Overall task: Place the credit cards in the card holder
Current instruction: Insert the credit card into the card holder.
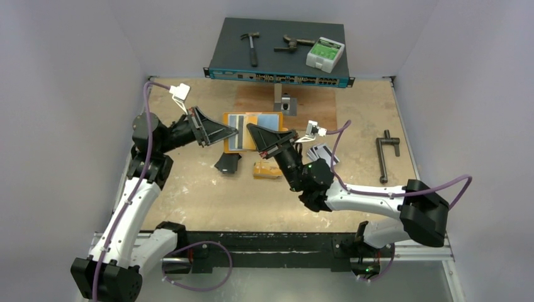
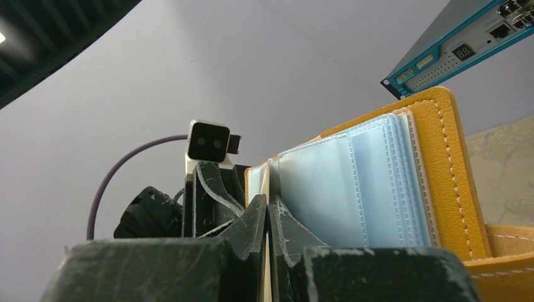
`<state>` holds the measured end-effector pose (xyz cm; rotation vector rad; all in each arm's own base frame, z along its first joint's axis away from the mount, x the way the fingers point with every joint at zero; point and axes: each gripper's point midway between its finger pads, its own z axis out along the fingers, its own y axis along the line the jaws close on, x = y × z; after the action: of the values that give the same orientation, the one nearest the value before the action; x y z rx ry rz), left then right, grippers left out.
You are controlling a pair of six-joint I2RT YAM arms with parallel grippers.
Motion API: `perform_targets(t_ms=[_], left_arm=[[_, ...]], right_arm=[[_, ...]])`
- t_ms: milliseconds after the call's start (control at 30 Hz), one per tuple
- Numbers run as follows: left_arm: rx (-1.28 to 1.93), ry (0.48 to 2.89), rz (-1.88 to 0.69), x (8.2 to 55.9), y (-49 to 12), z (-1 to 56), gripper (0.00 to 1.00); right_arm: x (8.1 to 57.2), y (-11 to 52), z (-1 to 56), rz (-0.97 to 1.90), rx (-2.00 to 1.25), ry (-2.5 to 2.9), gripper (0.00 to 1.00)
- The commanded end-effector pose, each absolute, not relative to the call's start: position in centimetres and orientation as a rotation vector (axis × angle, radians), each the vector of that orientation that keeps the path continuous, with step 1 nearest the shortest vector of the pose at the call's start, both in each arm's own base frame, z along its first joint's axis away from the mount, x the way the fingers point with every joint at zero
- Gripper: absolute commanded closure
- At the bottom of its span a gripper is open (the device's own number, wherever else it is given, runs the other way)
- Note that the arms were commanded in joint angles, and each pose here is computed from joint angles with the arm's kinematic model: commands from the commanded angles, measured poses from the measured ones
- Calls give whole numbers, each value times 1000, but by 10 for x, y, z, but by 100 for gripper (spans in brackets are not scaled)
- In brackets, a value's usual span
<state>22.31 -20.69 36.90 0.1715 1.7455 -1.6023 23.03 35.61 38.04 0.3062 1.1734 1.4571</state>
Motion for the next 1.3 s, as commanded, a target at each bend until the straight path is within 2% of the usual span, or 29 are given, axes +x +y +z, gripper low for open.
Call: perform_targets(t_ms=[0,167,233,300,367,467,533,600,833,900,1267], left_arm=[[225,1715,-1654,208,-211,381,85],[230,1716,-1659,206,-211,381,81],[232,1716,-1660,206,-212,380,88],[241,1711,-1660,205,-212,380,99],[248,1709,-1662,204,-212,381,100],[254,1709,-1664,203,-211,380,100],[254,1713,-1667,202,-212,379,100],[263,1715,-1666,201,-212,378,100],[243,1740,-1674,202,-212,368,100],[250,1738,-1672,202,-212,369,100],[250,1743,-1668,201,-211,368,100]], right_arm=[[215,394,368,1474,109,1278,100],[215,393,367,1467,108,1283,100],[213,397,368,1476,97,1286,100],[212,399,368,1487,92,1286,100],[212,398,367,1486,91,1292,98],[210,393,364,1474,85,1313,78],[212,382,361,1443,103,1326,59],[218,370,357,1365,80,1369,45],[213,310,354,1167,28,1424,10],[211,297,351,1117,22,1455,7],[220,275,306,888,27,1643,6]])
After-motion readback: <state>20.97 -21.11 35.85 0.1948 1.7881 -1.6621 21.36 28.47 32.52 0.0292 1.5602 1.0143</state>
